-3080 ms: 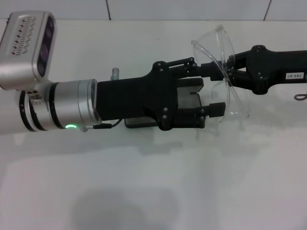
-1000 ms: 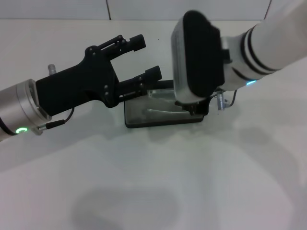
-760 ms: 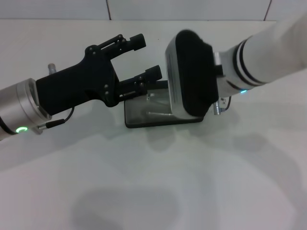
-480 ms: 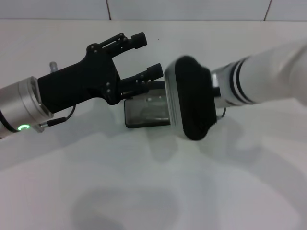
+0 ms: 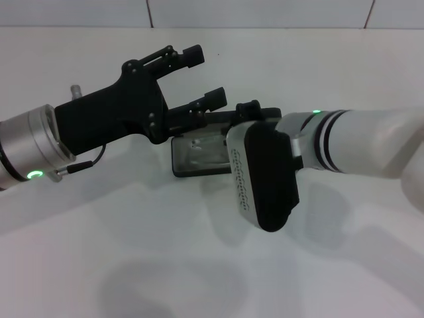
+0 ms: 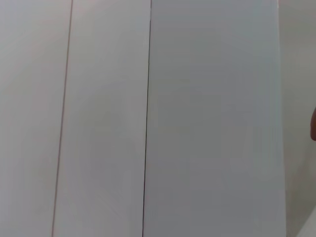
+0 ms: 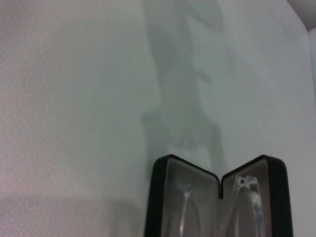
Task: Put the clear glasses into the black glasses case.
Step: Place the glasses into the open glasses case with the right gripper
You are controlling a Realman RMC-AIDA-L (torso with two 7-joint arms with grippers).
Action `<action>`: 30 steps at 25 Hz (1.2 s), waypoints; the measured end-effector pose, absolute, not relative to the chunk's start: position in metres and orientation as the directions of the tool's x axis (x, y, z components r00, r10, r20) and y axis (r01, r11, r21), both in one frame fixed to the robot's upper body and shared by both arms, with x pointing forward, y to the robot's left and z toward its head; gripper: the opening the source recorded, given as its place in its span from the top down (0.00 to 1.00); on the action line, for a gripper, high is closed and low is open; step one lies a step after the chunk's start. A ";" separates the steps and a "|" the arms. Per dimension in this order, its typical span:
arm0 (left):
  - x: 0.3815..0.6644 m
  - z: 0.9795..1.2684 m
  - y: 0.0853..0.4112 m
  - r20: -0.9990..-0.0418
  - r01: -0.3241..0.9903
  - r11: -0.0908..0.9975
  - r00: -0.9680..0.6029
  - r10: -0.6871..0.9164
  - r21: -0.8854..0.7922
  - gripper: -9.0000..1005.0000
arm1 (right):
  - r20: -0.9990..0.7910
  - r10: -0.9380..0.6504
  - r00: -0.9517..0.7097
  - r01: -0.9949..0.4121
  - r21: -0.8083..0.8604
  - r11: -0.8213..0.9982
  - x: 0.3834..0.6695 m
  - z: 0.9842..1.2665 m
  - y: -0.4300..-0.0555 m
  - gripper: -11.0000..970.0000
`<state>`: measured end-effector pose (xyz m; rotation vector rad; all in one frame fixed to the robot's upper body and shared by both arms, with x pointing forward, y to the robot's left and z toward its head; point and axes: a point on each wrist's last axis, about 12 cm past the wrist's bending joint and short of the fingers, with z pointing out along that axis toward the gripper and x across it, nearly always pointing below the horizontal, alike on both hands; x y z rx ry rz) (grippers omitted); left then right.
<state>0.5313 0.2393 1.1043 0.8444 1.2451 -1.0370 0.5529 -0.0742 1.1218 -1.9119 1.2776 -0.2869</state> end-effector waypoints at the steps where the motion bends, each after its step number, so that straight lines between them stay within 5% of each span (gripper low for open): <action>1: 0.531 1.104 0.239 -0.988 0.944 0.329 0.014 -0.154 -0.038 0.22 | -0.227 -0.854 0.469 -0.666 -0.726 -0.172 0.553 1.120 -0.075 0.86; 30: 0.532 1.105 0.233 -0.988 0.950 0.310 0.014 -0.151 -0.034 0.22 | -0.192 -0.805 0.562 -0.522 -0.837 -0.165 0.543 1.084 -0.087 0.86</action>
